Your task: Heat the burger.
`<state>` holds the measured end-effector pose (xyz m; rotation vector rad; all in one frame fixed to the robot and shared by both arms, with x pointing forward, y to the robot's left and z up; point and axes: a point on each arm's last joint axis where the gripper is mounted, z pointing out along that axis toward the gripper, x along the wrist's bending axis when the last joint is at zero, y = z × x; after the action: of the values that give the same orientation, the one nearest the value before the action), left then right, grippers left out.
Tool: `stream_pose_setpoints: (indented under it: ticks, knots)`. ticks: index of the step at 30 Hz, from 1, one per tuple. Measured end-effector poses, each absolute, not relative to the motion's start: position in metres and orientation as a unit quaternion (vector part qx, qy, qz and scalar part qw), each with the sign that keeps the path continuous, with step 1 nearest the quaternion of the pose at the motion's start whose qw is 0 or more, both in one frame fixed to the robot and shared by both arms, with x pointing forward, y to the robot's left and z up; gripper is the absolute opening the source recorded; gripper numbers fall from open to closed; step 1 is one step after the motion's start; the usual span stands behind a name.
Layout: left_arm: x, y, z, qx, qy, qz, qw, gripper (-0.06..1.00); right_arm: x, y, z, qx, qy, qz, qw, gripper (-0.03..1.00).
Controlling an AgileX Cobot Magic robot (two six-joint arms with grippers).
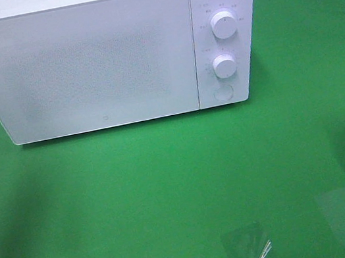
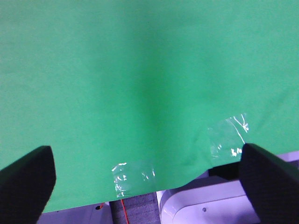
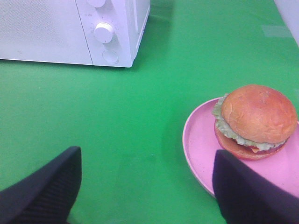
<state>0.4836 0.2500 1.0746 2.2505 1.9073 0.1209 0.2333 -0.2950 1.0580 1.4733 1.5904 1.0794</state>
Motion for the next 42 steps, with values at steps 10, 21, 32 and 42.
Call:
stream_pose_setpoints:
  ticks: [10,21,32,42]
  knots:
    - [0.441,0.288,1.094,0.726,0.671,0.087,0.127,0.99,0.233,-0.295,1.058,0.569,0.615,0.417,0.352,0.76]
    - [0.349,0.298,1.076,0.719,0.658,0.162,0.157,0.99,0.233,-0.295,1.058,0.569,0.615,0.417,0.352,0.76]
    - [0.306,0.3,1.044,0.706,0.645,0.213,0.201,0.99,0.233,-0.295,1.058,0.569,0.615,0.417,0.352,0.76]
    - [0.273,0.302,1.05,0.672,0.613,0.306,0.281,0.99,0.233,-0.295,1.058,0.569,0.615,0.417,0.352,0.76]
